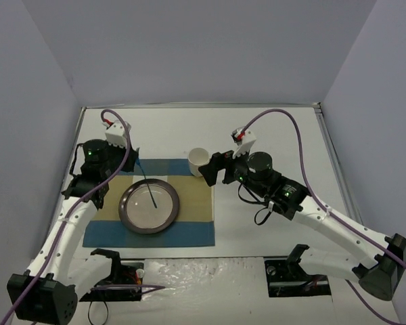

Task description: Set the dinner table for one person

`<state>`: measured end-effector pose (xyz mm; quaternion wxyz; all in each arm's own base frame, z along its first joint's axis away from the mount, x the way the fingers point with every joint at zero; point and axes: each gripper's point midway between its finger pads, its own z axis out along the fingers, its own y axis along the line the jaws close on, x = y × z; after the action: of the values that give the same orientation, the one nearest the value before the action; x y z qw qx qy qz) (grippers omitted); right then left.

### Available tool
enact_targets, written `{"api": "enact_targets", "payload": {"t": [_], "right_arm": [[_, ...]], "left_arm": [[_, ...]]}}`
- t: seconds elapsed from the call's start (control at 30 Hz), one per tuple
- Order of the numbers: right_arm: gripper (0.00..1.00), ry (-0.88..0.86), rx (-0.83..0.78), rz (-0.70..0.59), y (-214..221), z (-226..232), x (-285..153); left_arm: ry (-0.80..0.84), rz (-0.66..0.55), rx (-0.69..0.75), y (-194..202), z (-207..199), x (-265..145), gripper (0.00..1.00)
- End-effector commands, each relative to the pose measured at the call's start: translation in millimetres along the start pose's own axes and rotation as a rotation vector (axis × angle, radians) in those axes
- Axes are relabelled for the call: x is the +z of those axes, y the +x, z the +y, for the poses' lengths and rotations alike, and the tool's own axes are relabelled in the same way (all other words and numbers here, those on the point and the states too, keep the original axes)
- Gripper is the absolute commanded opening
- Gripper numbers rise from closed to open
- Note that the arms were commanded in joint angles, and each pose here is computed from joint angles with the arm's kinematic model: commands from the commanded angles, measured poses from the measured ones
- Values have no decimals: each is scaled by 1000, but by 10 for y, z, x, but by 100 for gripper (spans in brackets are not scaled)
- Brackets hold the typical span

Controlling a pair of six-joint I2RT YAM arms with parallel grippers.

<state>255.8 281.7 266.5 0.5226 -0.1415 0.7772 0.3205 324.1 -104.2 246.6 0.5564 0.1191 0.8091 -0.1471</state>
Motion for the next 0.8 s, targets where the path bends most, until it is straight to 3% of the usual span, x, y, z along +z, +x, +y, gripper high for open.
{"api": "enact_targets", "payload": {"t": [0.0, 0.3, 0.53, 0.77], "right_arm": [[95, -1, -41, -45, -80, -14, -77], [95, -15, -66, -28, 61, -129, -181], [95, -62, -72, -8, 160, -175, -265], [95, -82, -62, 1, 201, -292, -324]], "left_arm": [[106, 51, 50, 47, 102, -190, 0], [100, 242, 102, 349, 756, -324, 0], [109, 425, 204, 561, 1031, -335, 0], [155, 475, 266, 714, 1161, -218, 0]]}}
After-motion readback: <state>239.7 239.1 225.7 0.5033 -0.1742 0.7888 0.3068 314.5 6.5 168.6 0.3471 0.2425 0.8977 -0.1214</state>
